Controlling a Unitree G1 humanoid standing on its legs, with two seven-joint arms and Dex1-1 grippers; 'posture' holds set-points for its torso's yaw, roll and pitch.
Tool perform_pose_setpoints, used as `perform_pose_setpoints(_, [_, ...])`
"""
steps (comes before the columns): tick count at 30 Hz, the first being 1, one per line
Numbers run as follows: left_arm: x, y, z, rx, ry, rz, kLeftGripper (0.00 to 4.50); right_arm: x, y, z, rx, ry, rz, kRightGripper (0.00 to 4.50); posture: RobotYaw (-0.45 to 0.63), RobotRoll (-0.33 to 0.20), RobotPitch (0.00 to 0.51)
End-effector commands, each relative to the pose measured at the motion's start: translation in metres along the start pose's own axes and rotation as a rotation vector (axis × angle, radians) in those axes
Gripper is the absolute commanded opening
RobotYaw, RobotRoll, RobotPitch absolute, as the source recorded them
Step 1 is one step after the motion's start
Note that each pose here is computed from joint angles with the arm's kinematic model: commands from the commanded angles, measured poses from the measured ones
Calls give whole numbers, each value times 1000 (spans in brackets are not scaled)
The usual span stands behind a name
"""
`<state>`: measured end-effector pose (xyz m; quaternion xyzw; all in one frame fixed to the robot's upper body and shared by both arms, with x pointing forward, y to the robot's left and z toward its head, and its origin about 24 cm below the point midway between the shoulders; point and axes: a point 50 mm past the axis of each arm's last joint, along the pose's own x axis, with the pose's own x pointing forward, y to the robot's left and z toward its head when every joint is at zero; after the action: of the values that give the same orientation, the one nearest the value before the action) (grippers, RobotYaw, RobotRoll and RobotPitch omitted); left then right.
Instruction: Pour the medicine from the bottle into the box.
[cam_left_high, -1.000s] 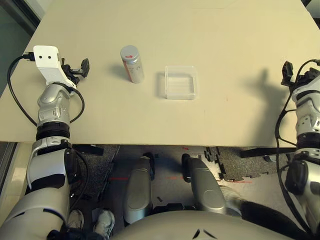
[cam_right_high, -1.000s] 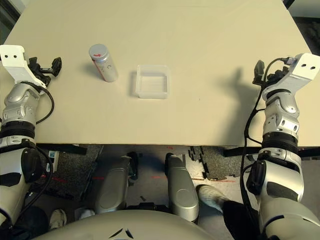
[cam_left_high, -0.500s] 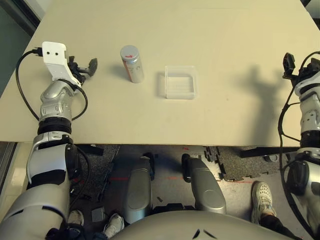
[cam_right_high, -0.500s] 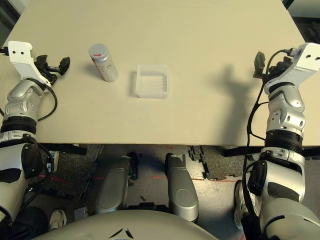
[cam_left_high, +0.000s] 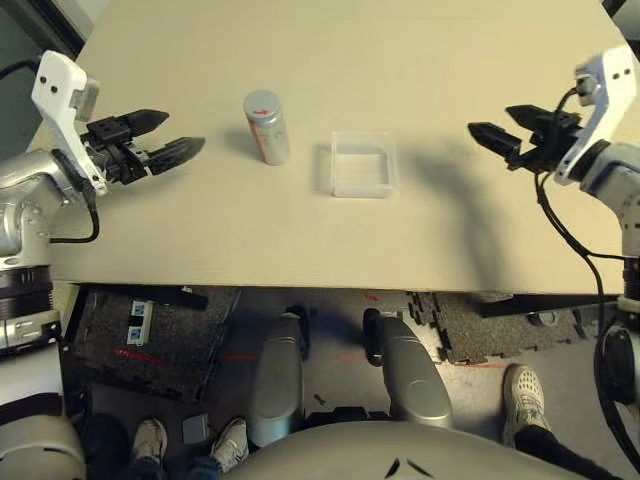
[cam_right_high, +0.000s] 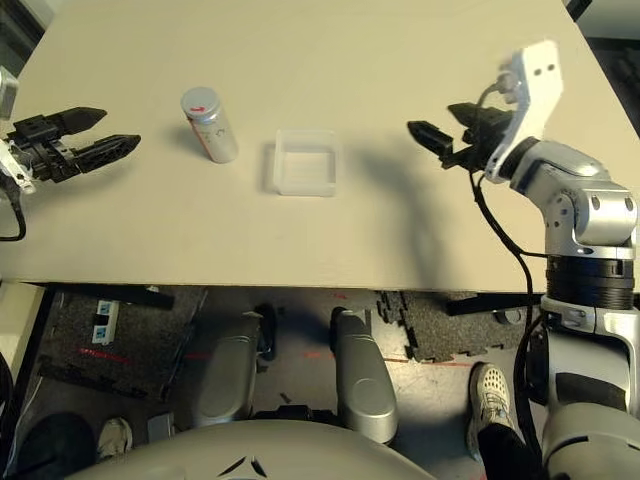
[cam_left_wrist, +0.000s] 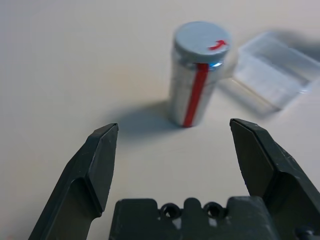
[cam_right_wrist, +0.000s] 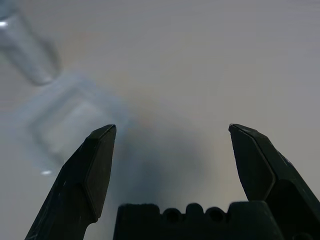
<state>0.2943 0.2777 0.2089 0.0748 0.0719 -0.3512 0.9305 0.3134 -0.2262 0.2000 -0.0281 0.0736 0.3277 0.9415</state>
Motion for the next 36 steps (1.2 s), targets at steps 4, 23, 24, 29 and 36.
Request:
perform_pose_setpoints(4, [22, -5, -11, -29, 7, -40, 4485, 11, 23, 7, -14, 18, 117, 4500, 60, 0, 210])
perform_pose_setpoints(23, [76, 0, -31, -63, -17, -99, 4485, 39, 82, 21, -13, -10, 300, 4500, -53, 0, 209])
perform_pose_setpoints(24, [78, 1, -33, -64, -17, -97, 4485, 40, 84, 22, -15, -10, 308, 4500, -56, 0, 209])
perform_pose_setpoints(29, [89, 0, -41, -63, -13, -107, 4485, 47, 94, 28, -35, -20, 336, 4500, -74, 0, 207])
perform_pose_setpoints(36, [101, 0, -51, -41, -3, -99, 4485, 51, 102, 31, -33, -31, 359, 4500, -92, 0, 204])
